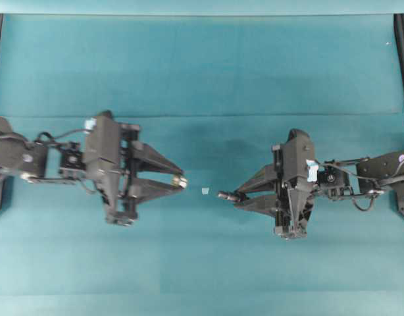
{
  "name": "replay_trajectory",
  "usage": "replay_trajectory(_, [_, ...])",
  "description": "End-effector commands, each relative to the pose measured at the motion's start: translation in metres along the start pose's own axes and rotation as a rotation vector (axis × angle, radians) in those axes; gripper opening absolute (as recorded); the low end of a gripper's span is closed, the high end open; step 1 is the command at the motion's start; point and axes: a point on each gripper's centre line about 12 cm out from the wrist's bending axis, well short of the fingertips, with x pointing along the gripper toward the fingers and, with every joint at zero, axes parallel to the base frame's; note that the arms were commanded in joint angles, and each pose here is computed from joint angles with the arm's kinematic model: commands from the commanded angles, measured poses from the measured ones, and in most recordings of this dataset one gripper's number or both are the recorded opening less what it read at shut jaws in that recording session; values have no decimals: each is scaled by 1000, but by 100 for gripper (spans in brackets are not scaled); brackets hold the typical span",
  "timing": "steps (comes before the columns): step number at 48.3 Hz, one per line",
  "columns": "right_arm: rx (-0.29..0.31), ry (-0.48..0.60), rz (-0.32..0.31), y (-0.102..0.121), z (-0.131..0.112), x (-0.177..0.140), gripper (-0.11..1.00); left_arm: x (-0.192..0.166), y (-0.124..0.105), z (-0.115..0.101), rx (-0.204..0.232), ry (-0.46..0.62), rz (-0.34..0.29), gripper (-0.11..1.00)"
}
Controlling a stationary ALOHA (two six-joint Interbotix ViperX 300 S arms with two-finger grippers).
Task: Insert the washer onto the shaft with both hands.
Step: 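Bring shaft tip toward washer hole, grippers facing each other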
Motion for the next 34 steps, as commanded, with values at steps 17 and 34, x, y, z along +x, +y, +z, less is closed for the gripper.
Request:
replay_trajectory(17, [17, -41, 12, 2, 4, -1, 0, 29, -9, 9, 7, -22, -24, 37])
replay_trajectory(34, [14, -60, 17, 3, 5, 0, 0, 36, -9, 8, 7, -17, -24, 37])
